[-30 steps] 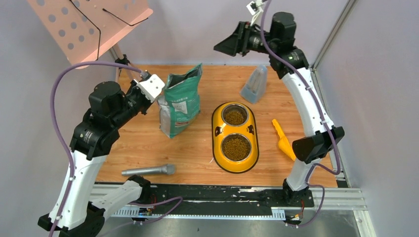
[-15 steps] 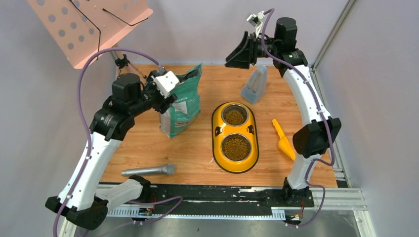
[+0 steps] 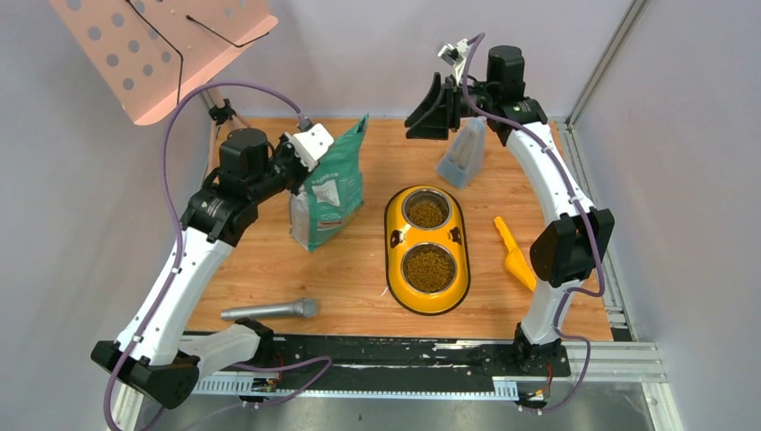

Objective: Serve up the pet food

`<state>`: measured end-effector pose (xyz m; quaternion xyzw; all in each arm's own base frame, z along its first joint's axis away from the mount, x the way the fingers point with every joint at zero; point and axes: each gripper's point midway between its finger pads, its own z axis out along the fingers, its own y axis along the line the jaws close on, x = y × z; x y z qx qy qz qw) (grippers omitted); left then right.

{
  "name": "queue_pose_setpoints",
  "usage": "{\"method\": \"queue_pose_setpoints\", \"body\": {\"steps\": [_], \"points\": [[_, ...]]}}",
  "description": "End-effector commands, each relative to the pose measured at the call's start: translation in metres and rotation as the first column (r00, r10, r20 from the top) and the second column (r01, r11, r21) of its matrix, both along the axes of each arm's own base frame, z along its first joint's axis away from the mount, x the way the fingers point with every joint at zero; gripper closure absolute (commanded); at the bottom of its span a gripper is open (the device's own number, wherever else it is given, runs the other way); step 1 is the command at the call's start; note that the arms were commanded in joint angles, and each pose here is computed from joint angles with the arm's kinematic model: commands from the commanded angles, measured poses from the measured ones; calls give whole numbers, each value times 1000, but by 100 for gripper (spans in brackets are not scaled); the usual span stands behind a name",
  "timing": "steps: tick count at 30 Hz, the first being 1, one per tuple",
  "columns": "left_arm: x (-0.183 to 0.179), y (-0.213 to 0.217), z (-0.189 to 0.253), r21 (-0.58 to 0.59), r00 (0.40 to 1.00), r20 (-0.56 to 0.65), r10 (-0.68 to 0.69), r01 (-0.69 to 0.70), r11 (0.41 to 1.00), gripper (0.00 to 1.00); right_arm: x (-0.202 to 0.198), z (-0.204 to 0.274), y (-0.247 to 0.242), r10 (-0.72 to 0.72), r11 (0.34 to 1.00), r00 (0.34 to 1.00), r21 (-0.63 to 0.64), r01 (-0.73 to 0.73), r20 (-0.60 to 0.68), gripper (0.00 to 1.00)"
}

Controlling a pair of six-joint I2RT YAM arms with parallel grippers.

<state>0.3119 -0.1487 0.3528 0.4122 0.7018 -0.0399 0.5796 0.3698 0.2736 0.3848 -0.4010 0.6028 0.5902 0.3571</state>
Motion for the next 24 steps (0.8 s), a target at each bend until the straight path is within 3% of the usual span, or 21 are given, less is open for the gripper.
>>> {"method": "queue_pose_setpoints", "body": {"steps": [1, 6, 12, 18, 24], "points": [[-8, 12, 25, 42, 994, 111, -21, 16, 999, 100, -7, 2, 8, 86, 996, 976, 21, -92, 200, 34], [-24, 18, 48, 93, 979, 178, -100, 84, 992, 100, 8, -11, 28, 78, 996, 913, 9, -89, 402, 29], [-26, 24, 48, 113, 981, 170, -96, 78, 991, 100, 28, -16, 76, 89, 992, 855, 36, -125, 512, 29], [-25, 36, 49, 114, 983, 177, -49, 29, 993, 100, 52, -11, 100, 38, 990, 858, 94, -101, 513, 30], [-22, 43, 48, 103, 985, 169, -17, -1, 995, 100, 51, -23, 108, 68, 987, 862, 93, -132, 502, 32]]}}
